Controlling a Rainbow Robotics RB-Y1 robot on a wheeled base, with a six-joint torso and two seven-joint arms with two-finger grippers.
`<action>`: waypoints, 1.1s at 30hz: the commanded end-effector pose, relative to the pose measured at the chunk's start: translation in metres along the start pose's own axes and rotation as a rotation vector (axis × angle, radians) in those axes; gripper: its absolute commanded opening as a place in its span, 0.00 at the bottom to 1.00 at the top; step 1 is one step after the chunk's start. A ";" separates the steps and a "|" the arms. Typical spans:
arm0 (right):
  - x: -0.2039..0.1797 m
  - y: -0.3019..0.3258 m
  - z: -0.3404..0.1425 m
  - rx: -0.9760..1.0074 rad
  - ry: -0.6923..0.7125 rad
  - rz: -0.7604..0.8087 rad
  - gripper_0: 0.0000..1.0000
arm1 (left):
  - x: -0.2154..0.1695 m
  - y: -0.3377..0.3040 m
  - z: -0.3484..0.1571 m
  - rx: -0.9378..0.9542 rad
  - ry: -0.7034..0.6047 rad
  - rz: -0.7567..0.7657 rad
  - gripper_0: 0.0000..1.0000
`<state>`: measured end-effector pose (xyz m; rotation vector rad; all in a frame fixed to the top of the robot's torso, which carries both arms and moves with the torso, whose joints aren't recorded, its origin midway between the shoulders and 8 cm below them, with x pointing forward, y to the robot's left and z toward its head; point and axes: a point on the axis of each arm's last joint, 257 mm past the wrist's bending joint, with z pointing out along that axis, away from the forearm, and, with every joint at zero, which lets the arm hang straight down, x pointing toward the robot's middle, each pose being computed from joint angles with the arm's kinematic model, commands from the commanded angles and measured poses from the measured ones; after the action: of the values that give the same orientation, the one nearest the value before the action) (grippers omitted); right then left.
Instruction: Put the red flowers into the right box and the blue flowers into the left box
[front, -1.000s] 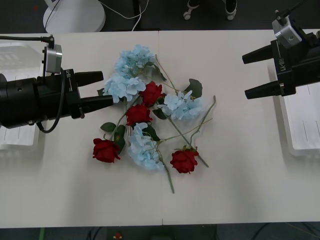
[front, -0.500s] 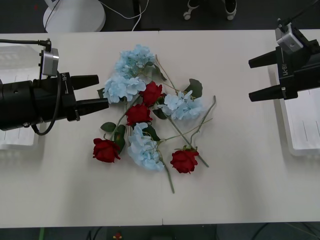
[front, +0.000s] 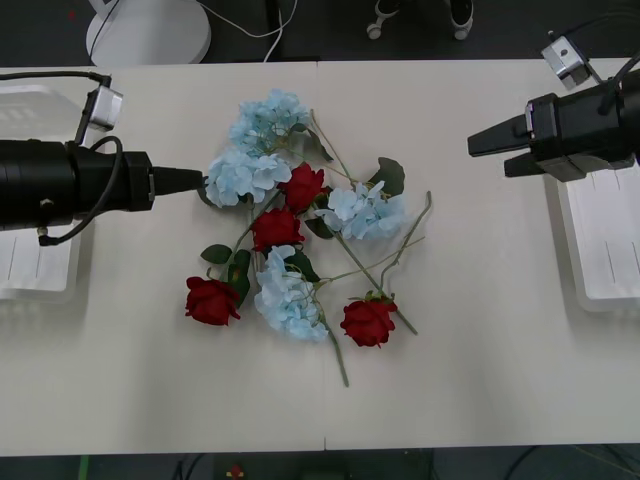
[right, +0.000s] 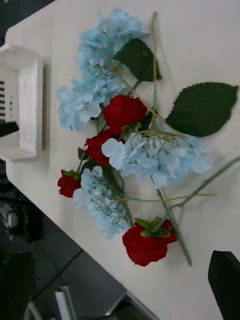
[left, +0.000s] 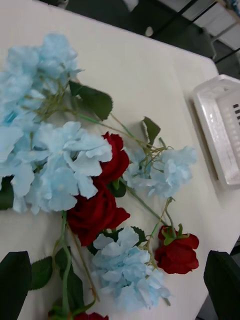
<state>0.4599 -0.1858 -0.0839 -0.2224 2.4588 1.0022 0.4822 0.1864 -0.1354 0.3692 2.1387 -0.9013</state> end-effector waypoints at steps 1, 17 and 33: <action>-0.016 0.005 -0.014 0.093 -0.070 0.310 1.00 | -0.031 0.001 -0.007 -0.064 0.004 -0.071 1.00; 0.020 -0.020 -0.009 0.305 -0.201 1.336 1.00 | -0.013 0.014 0.040 -0.322 0.002 -0.618 1.00; 0.028 -0.006 0.022 0.200 -0.331 2.059 1.00 | 0.025 0.000 0.113 -0.564 -0.062 -0.620 1.00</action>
<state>0.4448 -0.1978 -0.1232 2.5808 1.7278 0.9982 0.5175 0.1397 -0.2362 -0.6820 2.4085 -0.5148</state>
